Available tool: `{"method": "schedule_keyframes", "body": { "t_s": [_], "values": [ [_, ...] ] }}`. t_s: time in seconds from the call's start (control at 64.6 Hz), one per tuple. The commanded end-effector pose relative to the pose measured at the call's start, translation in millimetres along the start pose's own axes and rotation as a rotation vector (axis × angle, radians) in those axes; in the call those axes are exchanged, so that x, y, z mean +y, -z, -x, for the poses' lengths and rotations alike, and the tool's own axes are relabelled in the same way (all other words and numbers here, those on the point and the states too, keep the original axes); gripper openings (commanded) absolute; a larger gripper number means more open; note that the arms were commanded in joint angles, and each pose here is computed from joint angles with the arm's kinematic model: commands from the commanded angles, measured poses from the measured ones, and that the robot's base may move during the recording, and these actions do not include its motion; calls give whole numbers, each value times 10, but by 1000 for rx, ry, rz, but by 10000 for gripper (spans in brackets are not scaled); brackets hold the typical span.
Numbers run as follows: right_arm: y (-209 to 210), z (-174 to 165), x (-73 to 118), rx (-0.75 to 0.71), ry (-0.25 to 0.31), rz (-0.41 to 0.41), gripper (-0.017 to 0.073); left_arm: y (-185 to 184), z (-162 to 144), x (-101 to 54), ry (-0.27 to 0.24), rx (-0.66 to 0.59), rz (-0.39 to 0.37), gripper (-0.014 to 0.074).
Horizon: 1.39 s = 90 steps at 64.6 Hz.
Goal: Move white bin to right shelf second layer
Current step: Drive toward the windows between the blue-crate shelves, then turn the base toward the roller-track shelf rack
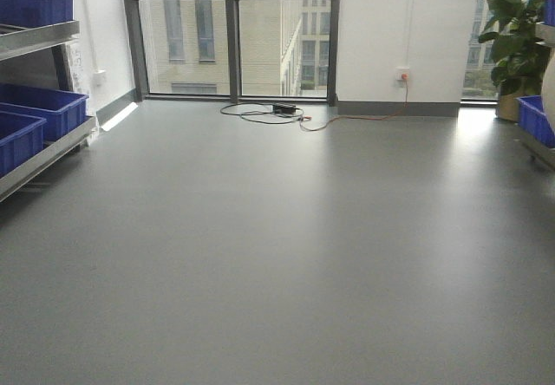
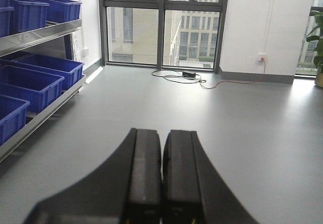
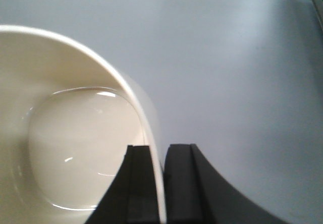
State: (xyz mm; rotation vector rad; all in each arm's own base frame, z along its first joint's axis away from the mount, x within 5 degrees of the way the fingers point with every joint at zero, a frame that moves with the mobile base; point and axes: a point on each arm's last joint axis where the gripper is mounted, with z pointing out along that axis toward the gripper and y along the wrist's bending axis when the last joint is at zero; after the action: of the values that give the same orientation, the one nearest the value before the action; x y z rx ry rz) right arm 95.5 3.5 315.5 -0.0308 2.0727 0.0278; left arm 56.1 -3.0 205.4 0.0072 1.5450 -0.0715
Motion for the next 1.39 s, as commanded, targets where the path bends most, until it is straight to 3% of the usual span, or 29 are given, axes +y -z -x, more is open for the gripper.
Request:
{"method": "schedule_keyframes", "body": {
  "t_s": [0.0,1.378],
  "values": [
    [48,164,-2,-116,-6,-1,55,4,-8,3,11,-71,-3,85],
    [48,164,-2,-116,-6,-1,55,4,-8,3,11,-71,-3,85]
  ]
}}
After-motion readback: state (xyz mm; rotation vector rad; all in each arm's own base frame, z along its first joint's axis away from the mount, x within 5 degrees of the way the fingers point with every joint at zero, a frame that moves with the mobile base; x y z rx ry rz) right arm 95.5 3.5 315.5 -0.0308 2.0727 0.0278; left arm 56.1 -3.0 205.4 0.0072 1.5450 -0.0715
